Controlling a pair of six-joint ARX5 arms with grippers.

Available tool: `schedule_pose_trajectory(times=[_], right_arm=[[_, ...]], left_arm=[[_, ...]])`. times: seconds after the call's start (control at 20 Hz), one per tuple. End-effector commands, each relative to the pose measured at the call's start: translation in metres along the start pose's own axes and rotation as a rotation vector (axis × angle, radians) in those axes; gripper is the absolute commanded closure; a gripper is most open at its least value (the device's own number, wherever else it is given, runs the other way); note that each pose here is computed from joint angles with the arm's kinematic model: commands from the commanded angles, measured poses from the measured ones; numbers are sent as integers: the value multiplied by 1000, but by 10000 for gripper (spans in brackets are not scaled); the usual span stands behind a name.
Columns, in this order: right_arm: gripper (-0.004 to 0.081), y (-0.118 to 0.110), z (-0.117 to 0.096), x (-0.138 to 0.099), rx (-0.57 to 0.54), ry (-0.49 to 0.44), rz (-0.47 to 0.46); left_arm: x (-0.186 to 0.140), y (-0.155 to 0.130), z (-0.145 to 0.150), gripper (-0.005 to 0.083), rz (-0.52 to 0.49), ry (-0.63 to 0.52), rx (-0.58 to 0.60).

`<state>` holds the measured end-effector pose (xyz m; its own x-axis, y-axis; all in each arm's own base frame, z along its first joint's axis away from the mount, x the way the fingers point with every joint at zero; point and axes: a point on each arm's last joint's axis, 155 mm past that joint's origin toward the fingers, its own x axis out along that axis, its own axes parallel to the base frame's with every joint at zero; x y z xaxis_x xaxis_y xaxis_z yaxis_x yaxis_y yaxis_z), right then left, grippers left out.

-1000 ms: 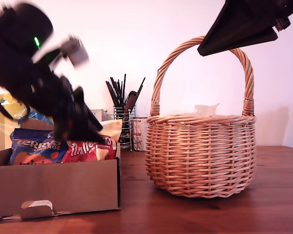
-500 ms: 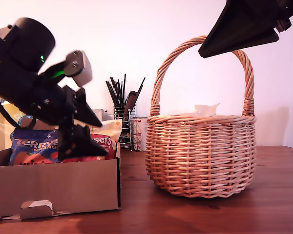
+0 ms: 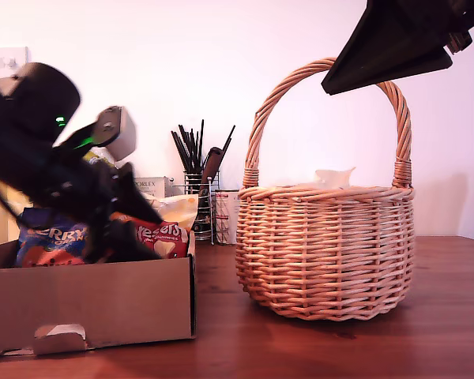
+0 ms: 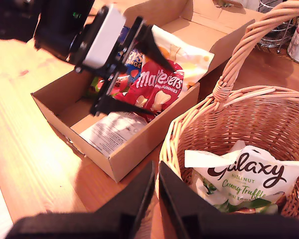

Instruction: Move the bags of Easter eggs from the cardboard box on the left into the woven basket on the right side.

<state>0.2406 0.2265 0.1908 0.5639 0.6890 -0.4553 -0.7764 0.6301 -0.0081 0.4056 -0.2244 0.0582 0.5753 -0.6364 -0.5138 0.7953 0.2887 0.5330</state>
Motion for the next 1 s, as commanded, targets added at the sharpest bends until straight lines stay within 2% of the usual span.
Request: schedule_pose_trajectory(times=[0.0,0.2,0.45,0.55,0.6,0.7,0.75,0.8,0.85,0.95], right_arm=[[783,1,5,-1,5,-13,4],[783,1,5,-1,5,-13,4],[783,1,5,-1,4,-14,4],[783,1,5,-1,4,-14,3],[783,1,5,-1,4,-14,3],[783,1,5,-1,4,-14,3],[783,1,5,-1,4,-14,3],[783,1,5,-1,4,-14,3],[783,1,5,-1,4,-14,3],[783,1,5,-1,4,-14,3]], left_arm=[[9,-24,-25,-13,-74,51,-41],[13,-52,-47,-11,-167,118,-92],[11,-61,-53,2,-198,145,-110],[10,-62,-54,99,-201,158,-110],[10,-61,-57,216,-193,174,-107],[10,-62,-59,518,-195,186,-110],[10,-62,-59,622,-195,185,-110],[10,-62,-59,678,-194,185,-110],[10,-61,-58,698,-192,183,-108],[9,-58,-55,700,-185,177,-104]])
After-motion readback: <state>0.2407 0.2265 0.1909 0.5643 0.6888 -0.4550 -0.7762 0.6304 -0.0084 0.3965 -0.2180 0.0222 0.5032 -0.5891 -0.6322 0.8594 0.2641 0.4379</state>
